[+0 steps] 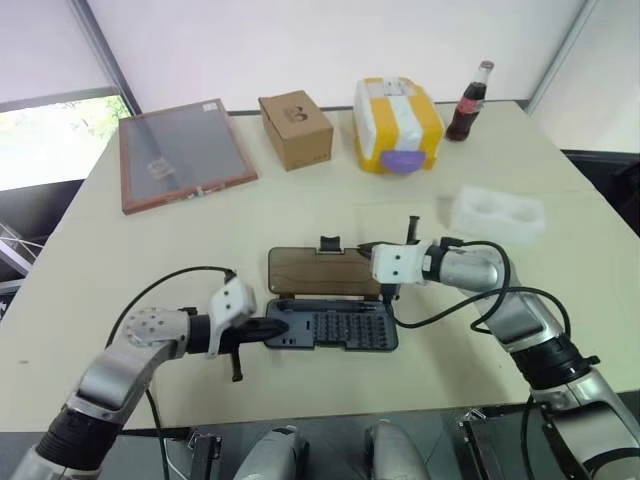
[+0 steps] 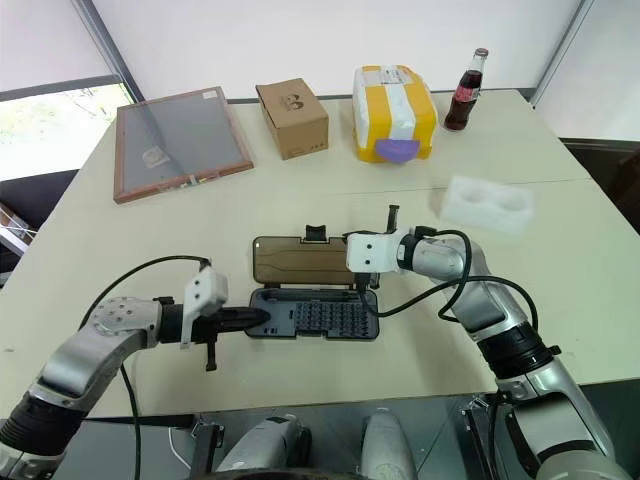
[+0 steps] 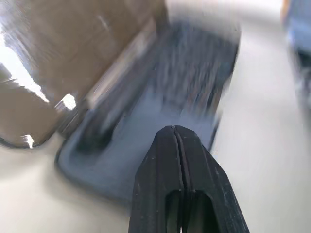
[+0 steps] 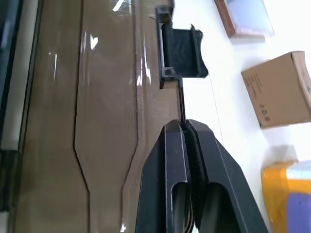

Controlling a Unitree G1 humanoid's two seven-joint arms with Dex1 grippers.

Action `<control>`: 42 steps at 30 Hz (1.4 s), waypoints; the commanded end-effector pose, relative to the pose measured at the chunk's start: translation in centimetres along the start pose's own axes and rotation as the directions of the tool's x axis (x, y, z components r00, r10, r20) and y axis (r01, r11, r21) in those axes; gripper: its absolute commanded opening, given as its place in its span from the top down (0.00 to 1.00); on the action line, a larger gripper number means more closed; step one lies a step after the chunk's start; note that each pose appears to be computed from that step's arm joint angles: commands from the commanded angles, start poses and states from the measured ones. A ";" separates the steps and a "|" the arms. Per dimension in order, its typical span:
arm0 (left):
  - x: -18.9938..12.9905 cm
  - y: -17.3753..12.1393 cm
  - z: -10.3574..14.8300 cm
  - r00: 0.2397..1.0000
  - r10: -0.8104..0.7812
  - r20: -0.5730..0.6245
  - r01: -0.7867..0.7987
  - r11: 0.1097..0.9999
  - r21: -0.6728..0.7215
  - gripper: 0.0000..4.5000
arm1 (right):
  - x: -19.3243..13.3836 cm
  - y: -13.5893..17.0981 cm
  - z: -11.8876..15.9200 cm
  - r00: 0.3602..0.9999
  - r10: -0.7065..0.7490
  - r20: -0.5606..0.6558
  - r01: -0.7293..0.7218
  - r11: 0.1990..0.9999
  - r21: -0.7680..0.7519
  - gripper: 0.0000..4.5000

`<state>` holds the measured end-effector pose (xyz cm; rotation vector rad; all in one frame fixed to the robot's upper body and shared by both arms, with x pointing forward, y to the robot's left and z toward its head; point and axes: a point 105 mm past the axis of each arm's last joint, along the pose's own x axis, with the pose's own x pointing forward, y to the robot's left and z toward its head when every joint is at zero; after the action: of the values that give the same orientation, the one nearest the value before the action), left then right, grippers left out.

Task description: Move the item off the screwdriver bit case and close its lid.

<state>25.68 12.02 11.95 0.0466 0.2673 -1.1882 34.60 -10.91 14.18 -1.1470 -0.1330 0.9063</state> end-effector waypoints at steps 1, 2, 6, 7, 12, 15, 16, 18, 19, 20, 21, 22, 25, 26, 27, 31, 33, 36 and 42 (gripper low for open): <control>-1.5 0.9 5.2 0.981 0.064 0.183 -0.056 0.997 -0.050 1.00 | -0.6 -2.1 0.7 0.996 -0.082 0.024 0.083 0.996 -0.027 0.99; -1.7 1.6 5.7 0.976 0.104 0.191 -0.098 0.994 -0.038 1.00 | -0.6 -2.2 0.8 0.996 -0.086 0.028 0.087 0.996 -0.018 0.99; -3.3 7.0 6.9 0.914 0.344 0.216 -0.354 0.935 0.011 1.00 | -0.7 -2.6 1.0 0.995 -0.095 0.031 0.096 0.995 -0.030 0.99; -3.6 8.3 6.7 0.895 0.394 0.208 -0.406 0.914 0.018 1.00 | -0.6 -2.6 1.0 0.995 -0.094 0.031 0.095 0.995 -0.035 0.99; -3.2 13.2 4.3 0.825 0.547 0.142 -0.563 0.818 0.118 1.00 | -0.5 -2.6 1.7 0.994 -0.096 0.058 0.099 0.993 -0.059 0.99; -1.9 14.4 3.4 0.834 0.536 0.127 -0.550 0.823 0.142 1.00 | -0.5 -2.4 1.9 0.994 -0.094 0.064 0.098 0.993 -0.060 0.99; -1.2 14.5 3.0 0.852 0.511 0.118 -0.524 0.839 0.148 1.00 | -0.5 -2.4 2.0 0.993 -0.093 0.065 0.097 0.993 -0.061 0.99; 0.4 14.0 2.4 0.895 0.436 0.096 -0.447 0.878 0.174 1.00 | -0.5 -2.3 2.1 0.993 -0.093 0.066 0.097 0.993 -0.062 0.99; 1.2 13.6 2.1 0.918 0.387 0.081 -0.395 0.899 0.187 1.00 | -0.5 -2.2 2.0 0.994 -0.089 0.062 0.093 0.994 -0.059 0.99; 1.9 13.2 1.8 0.939 0.337 0.071 -0.344 0.921 0.184 1.00 | -0.5 -2.1 2.0 0.995 -0.085 0.058 0.088 0.994 -0.060 0.99; 2.3 13.0 1.6 0.950 0.304 0.066 -0.311 0.933 0.180 1.00 | -0.5 -2.0 2.0 0.995 -0.082 0.056 0.085 0.994 -0.061 0.99; 2.7 12.7 1.5 0.962 0.267 0.063 -0.273 0.948 0.164 1.00 | -0.5 -1.9 2.0 0.995 -0.079 0.056 0.082 0.995 -0.059 0.99; 3.2 12.4 1.2 0.976 0.206 0.067 -0.212 0.970 0.116 1.00 | -0.4 -1.7 2.2 0.995 -0.075 0.059 0.079 0.995 -0.053 0.99; 3.4 12.4 1.2 0.978 0.198 0.072 -0.204 0.974 0.099 1.00 | -0.4 -1.6 2.3 0.995 -0.074 0.063 0.077 0.996 -0.049 0.99; 3.4 12.4 1.2 0.978 0.192 0.076 -0.199 0.976 0.089 1.00 | -0.4 -1.6 2.4 0.995 -0.074 0.065 0.077 0.996 -0.045 0.99; 3.5 12.9 1.5 0.976 0.198 0.087 -0.204 0.976 0.071 1.00 | -1.0 -1.4 2.8 0.996 -0.049 0.073 0.052 0.998 -0.045 0.68; 3.6 12.8 1.7 0.978 0.189 0.093 -0.196 0.978 0.072 1.00 | -2.1 -1.9 3.2 0.997 -0.058 0.057 0.061 0.997 -0.047 0.47; 3.5 12.6 2.1 0.981 0.165 0.106 -0.172 0.983 0.065 1.00 | -4.5 -1.9 4.2 0.999 -0.025 0.039 0.025 1.000 0.004 0.12; 2.9 10.9 3.3 0.995 0.024 0.100 -0.030 0.998 0.054 1.00 | -11.7 -0.9 4.7 0.988 0.152 -0.024 -0.122 0.868 0.481 0.12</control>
<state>37.89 13.34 11.19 0.0256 0.2046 -1.0884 26.36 -15.08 19.43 -0.8343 0.1928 0.9545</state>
